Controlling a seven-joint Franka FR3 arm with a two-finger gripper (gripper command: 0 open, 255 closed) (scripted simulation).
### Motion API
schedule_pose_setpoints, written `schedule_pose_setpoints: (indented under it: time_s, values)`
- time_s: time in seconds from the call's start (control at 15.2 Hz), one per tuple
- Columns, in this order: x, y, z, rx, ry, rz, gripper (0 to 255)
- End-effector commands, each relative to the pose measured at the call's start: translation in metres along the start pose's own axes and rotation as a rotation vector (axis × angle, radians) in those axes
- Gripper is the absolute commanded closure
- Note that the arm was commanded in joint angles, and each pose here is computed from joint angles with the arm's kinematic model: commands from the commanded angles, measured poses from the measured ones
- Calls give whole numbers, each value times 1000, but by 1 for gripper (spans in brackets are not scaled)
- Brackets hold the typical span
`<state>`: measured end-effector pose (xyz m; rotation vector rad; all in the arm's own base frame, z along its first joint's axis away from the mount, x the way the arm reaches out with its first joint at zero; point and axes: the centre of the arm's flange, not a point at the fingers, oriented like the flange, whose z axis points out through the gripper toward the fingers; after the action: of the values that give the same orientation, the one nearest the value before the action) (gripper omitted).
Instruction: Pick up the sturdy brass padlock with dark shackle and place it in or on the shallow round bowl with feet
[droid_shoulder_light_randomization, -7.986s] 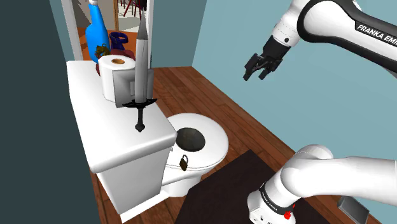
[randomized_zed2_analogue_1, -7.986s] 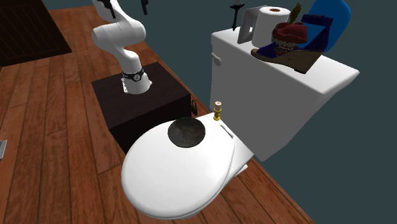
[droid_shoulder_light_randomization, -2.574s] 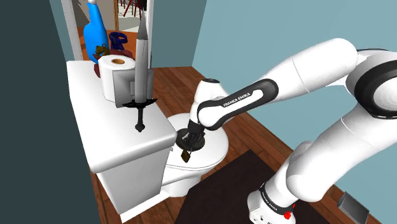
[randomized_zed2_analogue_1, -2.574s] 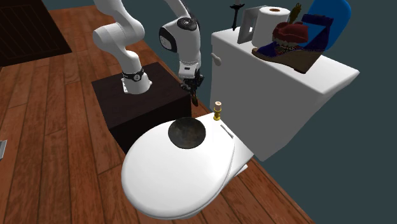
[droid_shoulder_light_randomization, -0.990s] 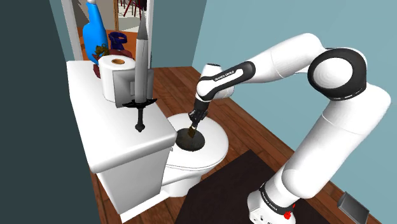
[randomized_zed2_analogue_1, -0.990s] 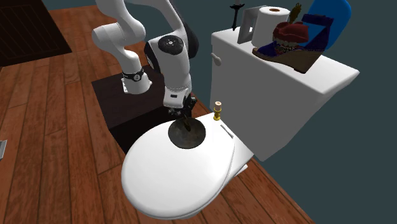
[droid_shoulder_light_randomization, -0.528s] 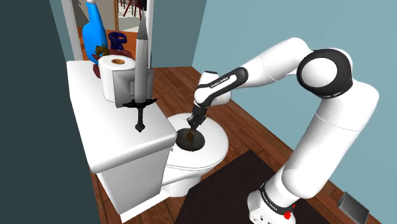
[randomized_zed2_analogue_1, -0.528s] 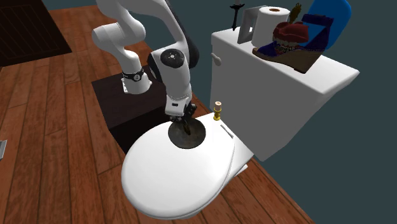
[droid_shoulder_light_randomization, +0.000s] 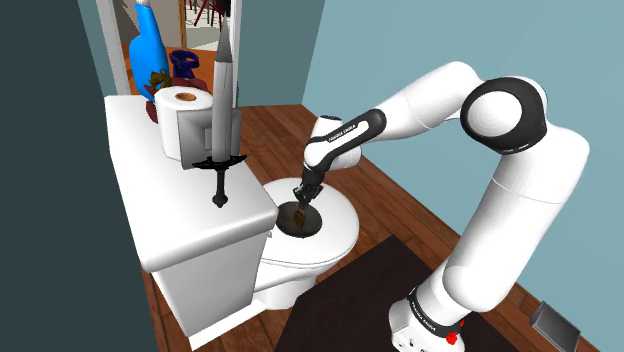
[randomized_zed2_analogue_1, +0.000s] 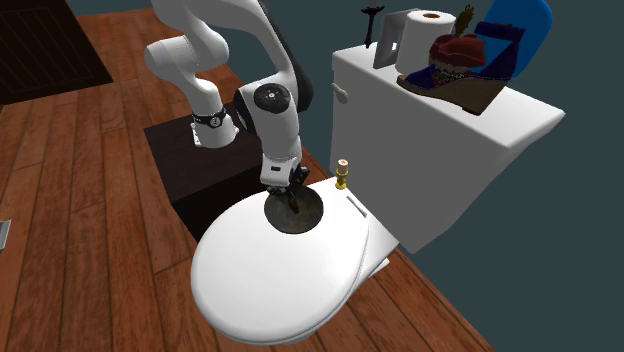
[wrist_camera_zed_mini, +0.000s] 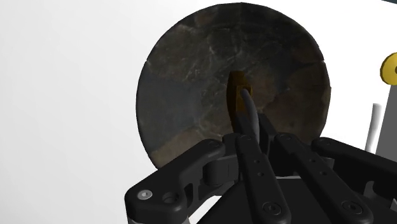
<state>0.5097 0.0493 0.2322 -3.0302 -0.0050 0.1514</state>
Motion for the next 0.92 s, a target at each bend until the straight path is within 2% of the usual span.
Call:
schedule_pose_setpoints:
  time_s: [0.0, 0.07, 0.4, 0.66, 0.86]
  values:
    - [0, 0, 0, 0, 0, 0, 255]
    - [0, 0, 0, 0, 0, 0, 0]
    - [0, 0, 0, 0, 0, 0, 0]
    - [0, 0, -50, 0, 0, 0, 0]
    - [0, 0, -50, 0, 0, 0, 0]
